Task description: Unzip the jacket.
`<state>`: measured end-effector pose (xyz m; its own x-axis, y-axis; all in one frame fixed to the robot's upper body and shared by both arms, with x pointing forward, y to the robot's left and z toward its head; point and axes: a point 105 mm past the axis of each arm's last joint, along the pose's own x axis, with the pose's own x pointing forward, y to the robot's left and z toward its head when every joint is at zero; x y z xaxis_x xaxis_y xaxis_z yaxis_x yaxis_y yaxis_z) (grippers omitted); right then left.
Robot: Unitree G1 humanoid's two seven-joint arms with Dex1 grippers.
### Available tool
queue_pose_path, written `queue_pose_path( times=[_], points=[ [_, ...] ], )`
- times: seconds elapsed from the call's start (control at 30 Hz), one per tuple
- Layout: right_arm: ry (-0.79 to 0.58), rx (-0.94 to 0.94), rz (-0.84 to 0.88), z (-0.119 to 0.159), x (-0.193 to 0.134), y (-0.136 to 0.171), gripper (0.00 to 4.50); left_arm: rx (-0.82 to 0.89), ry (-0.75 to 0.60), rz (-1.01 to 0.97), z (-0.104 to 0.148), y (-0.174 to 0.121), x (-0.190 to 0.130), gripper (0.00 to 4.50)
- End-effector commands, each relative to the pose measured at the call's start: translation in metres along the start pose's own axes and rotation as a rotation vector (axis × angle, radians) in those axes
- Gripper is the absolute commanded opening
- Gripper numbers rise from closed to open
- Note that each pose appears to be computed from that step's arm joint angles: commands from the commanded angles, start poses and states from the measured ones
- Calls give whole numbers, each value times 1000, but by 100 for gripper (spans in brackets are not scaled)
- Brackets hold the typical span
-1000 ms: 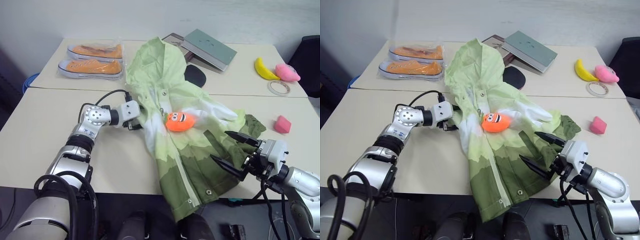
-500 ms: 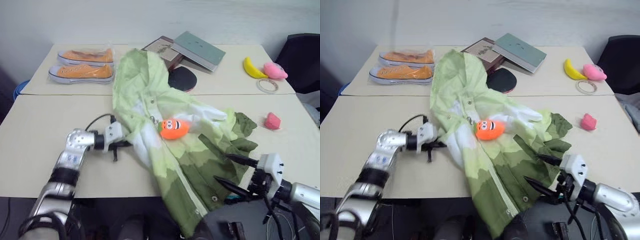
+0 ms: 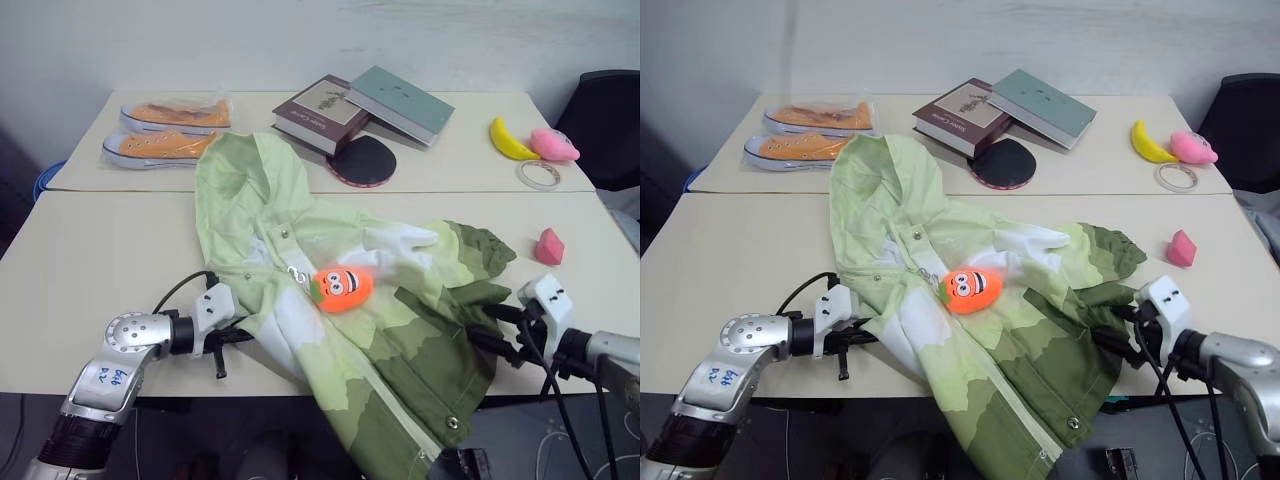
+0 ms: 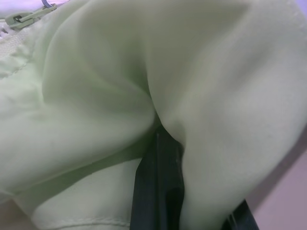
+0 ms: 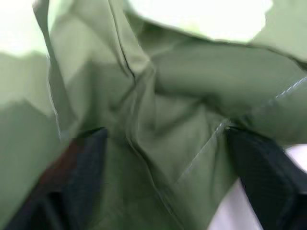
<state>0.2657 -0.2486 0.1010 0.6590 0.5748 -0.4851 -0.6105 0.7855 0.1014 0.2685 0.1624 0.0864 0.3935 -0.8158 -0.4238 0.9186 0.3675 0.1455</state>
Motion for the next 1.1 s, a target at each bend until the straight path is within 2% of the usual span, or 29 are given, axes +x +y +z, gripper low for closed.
queue_pose_path(
  times=[0.03, 0.17, 0.27, 0.3, 0.43, 0.57, 0.7, 0.83, 0.9, 0.97, 1.1],
  points=[
    [39, 39, 9, 1, 0, -9, 266, -8, 8, 11, 0, -1, -4, 0],
    [46, -67, -160, 10, 3, -47, 117, -34, -6, -23, 0, -16, -4, 0],
    [-41, -251, -331, 44, 2, -80, 14, -123, -65, -34, 5, -34, -2, 0],
    [-67, -304, -373, 57, 1, -89, 3, -156, -82, -32, 6, -40, 0, 0],
    [-160, -401, -490, 98, -3, -112, 3, -230, -106, -18, 5, -60, 9, 0],
    [-217, -455, -547, 130, 11, -122, 3, -262, -210, 22, 18, -67, 31, 0],
    [-226, -472, -544, 136, 24, -126, 3, -242, -288, -6, 34, -68, 49, 0],
    [-289, -376, -483, 146, 15, -124, 3, -193, -298, -32, 40, -69, 59, 0],
    [-323, -337, -404, 147, -1, -116, 38, -190, -271, -7, 34, -65, 55, 0],
    [-271, -274, -327, 136, -11, -110, 89, -164, -238, 12, 26, -62, 49, 0],
    [-234, -201, -268, 122, -32, -98, 216, -129, -191, 22, 14, -57, 36, 0]
  ],
)
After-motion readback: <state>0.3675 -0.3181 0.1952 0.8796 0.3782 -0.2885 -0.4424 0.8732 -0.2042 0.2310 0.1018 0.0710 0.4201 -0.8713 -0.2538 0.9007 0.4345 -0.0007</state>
